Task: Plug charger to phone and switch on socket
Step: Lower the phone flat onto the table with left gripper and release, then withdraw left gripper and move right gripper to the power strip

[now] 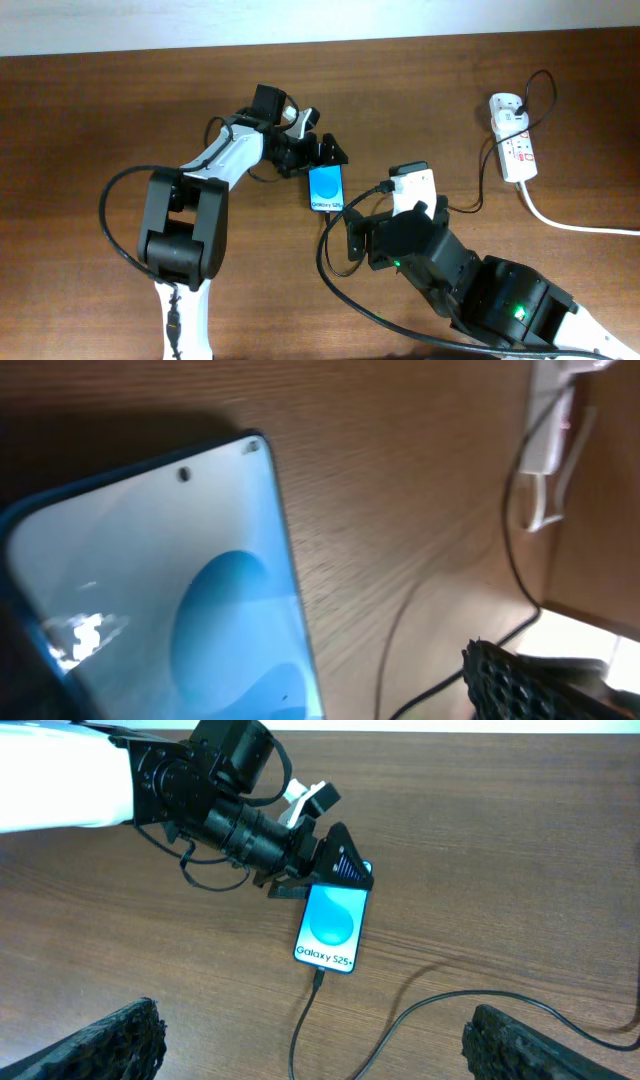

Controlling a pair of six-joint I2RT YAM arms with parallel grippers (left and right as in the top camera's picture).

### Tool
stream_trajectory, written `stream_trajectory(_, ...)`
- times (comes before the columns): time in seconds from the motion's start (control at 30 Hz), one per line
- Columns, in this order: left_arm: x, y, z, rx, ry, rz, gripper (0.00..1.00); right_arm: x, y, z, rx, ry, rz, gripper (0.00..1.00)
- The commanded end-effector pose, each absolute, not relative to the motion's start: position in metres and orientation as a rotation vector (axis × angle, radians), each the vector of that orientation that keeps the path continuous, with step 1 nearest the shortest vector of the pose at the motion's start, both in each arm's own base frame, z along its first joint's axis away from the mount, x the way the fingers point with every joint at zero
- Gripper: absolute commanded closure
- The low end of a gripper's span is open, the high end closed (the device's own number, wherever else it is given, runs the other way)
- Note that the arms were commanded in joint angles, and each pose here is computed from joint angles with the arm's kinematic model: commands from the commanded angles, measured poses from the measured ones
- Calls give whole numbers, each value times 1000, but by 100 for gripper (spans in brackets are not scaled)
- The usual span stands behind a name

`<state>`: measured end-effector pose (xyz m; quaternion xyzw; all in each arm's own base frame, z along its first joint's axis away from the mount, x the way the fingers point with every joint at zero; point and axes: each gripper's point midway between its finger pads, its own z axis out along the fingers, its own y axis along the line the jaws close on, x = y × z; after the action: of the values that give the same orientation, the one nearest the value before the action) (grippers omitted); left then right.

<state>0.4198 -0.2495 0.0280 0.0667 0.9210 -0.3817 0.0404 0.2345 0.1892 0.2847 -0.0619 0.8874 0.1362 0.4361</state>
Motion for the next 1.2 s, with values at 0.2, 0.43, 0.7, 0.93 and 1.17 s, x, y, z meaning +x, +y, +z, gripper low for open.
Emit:
stream_trajectory(0.2,408,-197,-36,96,3034,-688,0,246,194,287,-88,2187,333,2)
stream_trajectory(0.43,414,-190,-32,71,3027,-688,1,254,185,284,-17,2196,309,2)
stream_trajectory(0.7,455,-125,49,-114,2863,-652,1,280,98,263,281,2271,89,29)
stream_trajectory(0.93,467,-56,202,-158,2493,-347,1,282,26,242,594,2346,45,96)
stream_trajectory(1.17,415,-39,388,-49,1997,-236,1,273,22,229,724,2444,270,96)
